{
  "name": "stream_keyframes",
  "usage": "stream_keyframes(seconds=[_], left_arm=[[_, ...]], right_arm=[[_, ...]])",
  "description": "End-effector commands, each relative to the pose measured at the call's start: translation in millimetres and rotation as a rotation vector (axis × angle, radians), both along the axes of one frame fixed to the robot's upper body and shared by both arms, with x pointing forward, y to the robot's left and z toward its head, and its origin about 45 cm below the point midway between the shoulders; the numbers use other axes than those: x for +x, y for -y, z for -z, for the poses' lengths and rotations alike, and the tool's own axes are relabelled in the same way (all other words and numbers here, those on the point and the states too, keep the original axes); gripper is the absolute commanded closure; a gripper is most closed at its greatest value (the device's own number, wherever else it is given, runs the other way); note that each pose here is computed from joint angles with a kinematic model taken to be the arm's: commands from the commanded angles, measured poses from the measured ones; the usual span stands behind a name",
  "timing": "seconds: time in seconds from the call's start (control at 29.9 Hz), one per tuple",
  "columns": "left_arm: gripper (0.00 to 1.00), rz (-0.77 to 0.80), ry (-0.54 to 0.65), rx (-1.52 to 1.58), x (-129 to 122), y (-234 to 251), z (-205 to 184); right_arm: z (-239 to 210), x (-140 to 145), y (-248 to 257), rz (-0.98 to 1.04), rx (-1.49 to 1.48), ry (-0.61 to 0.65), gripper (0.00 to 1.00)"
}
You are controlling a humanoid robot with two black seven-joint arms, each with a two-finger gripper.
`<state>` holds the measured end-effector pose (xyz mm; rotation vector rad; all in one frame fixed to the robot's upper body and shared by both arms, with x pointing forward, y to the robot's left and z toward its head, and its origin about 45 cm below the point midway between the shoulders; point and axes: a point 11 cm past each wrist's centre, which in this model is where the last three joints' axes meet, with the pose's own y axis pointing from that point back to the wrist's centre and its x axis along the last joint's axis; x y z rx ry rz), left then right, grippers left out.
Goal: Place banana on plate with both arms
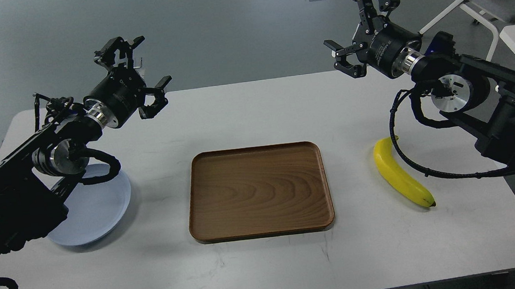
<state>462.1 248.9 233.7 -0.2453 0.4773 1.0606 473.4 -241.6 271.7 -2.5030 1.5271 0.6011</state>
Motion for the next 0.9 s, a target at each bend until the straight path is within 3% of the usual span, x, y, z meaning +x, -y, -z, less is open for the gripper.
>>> stream_keyframes(seconds=[0.0, 0.7, 0.87], left_arm=[[0.02, 0.059, 0.010, -0.033, -12.1, 17.4, -2.2], [0.02, -0.002, -0.006, -0.048, -7.5, 14.9, 2.3], [0.02, -0.044, -0.053, -0.013, -13.2, 8.4, 21.1]], right_arm=[[4.8, 3.7, -8.0, 0.007, 0.007, -0.009, 0.00], [4.8, 4.3, -5.5, 0.012, -0.006, -0.006, 0.00], [6.1, 3.5, -7.1, 0.006, -0.012, -0.007, 0.00]])
